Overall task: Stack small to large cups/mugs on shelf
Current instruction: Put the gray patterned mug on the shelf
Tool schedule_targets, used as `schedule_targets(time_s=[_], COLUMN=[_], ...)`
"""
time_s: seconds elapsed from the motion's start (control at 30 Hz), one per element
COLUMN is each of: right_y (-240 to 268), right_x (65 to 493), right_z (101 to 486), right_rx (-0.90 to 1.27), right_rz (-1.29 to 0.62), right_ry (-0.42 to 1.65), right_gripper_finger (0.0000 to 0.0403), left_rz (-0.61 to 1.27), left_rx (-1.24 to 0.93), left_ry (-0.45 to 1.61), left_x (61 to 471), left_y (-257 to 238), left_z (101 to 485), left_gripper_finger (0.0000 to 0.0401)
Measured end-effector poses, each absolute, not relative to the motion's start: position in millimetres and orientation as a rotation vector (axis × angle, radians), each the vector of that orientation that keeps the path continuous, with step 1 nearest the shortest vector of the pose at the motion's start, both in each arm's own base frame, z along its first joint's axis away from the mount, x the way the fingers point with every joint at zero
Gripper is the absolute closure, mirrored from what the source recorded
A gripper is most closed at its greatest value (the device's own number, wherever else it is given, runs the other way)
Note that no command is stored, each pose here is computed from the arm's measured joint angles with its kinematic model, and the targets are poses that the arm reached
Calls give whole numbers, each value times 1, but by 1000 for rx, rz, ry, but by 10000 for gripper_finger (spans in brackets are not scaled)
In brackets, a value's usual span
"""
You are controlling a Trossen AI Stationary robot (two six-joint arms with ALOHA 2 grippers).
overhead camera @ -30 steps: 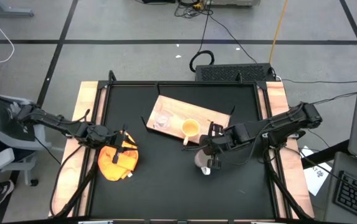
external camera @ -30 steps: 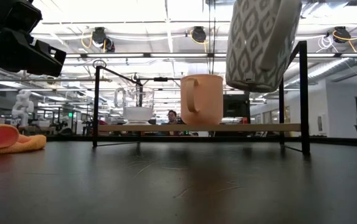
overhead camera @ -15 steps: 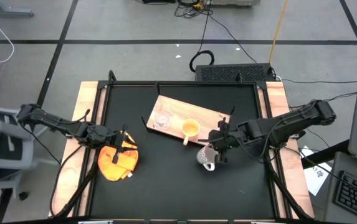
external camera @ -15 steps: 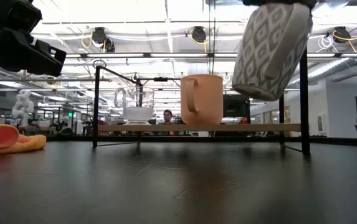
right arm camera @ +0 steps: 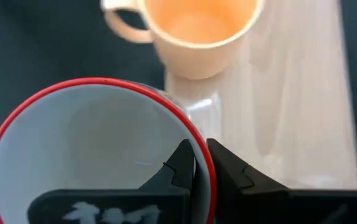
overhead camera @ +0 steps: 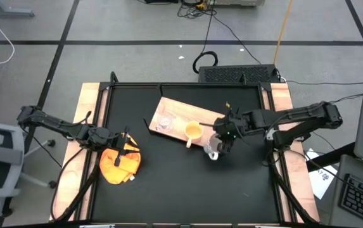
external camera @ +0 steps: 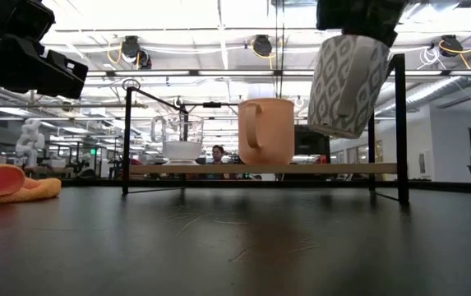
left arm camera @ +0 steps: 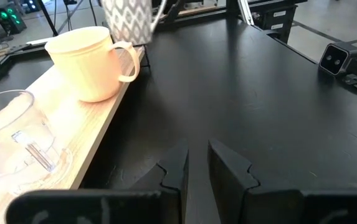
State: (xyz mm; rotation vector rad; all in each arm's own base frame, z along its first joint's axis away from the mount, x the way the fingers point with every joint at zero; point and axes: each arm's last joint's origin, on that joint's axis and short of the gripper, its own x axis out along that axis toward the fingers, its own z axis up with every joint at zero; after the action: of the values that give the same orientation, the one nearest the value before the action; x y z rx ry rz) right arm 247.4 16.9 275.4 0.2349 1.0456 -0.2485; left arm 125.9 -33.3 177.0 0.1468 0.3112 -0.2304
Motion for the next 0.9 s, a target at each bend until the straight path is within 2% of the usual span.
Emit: schedule_targets(time_s=[0.23,0.67,0.9], right_y=[-3,-33,-40], right_x=[249,268,282], right_z=[289,256,259], right_rx=[287,340,322], right_rz=[-245,-262,-264], right_ry=[1043,1246,1280], right_gripper_finger=[389,389,389], left_rz=[-233,-231,-232], left_rx=[161,161,163], left_ry=[309,309,317], left_x=[126,126,126], left_y=[-33,-33,-33], left_z=[177,177,176], left_gripper_finger=[339,339,339])
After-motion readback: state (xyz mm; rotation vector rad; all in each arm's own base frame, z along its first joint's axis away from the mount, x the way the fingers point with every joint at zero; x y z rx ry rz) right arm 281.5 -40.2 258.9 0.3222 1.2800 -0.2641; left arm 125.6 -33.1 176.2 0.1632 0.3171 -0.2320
